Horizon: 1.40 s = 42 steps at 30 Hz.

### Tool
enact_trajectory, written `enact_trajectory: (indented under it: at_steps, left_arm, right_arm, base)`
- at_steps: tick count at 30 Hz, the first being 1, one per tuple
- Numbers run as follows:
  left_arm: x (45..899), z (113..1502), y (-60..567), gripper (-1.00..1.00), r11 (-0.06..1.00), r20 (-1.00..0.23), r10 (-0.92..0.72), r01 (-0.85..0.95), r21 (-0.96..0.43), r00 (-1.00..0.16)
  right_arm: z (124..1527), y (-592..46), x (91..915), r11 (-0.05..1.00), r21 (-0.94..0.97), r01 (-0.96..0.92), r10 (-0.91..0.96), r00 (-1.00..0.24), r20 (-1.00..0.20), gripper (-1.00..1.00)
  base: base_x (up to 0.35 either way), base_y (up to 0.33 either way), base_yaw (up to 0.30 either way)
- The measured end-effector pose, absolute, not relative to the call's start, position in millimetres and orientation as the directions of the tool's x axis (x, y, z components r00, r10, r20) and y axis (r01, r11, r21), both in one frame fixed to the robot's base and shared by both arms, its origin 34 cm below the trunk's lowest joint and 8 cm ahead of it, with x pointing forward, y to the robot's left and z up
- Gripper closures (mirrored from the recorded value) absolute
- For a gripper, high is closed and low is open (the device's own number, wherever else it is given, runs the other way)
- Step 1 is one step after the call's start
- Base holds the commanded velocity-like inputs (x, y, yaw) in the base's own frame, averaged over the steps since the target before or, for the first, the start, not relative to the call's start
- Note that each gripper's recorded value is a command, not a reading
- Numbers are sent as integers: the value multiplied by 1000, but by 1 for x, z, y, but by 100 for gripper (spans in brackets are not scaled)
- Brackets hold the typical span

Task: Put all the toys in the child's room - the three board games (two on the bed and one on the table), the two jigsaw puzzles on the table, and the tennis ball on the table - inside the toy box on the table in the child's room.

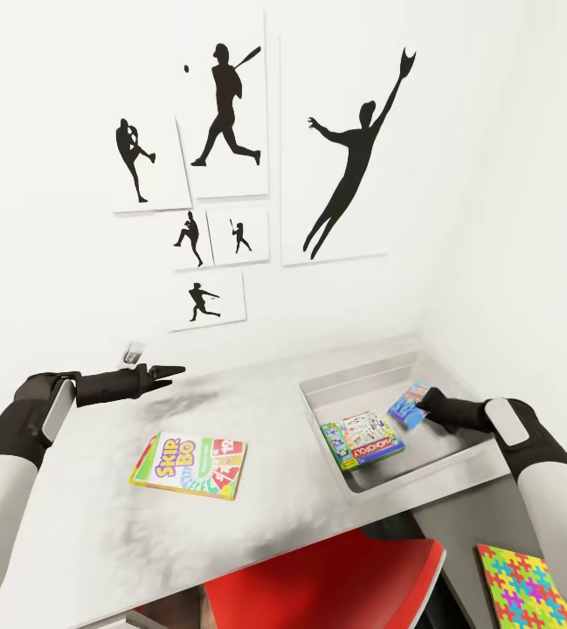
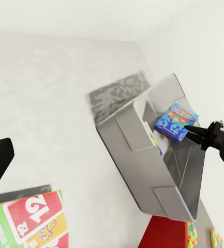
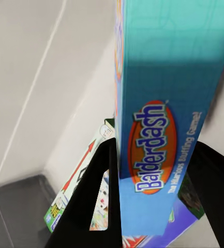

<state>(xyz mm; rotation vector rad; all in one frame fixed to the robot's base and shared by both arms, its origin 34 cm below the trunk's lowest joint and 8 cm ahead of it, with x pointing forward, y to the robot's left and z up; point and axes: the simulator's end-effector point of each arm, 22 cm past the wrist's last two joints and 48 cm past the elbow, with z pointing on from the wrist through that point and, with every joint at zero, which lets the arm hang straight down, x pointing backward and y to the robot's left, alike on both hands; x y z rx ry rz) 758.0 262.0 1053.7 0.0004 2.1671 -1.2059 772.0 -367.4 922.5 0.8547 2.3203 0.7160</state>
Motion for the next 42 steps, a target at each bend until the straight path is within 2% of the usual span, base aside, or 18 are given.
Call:
enact_trajectory:
  at_steps: [24,27,33,42]
  left_arm:
    - [757,1052,263,-100,578,-535,-298,297,-760,-790]
    - [755,1053,262,-100,566,-532,-299,302,-767,-792]
    - [742,1067,249,-100,474,-524,-295,354,-806,-799]
    - [727,1075,258,-100,417,-516,-297,377,-827,-803]
  right_arm:
    - [934,-371,779,646,662,380,710,-618,-339,-100]
    - [958,-365,789,648,694,315,696,-614,-372,-100]
    - [1004,-333,782,619,773,138,641,-657,-397,-100]
    - [1053,-311,726,492,865,-101,625,-650,-432,-100]
  base:
    - [0,0,0]
    - [0,0,0]
    - [0,0,0]
    - [0,0,0]
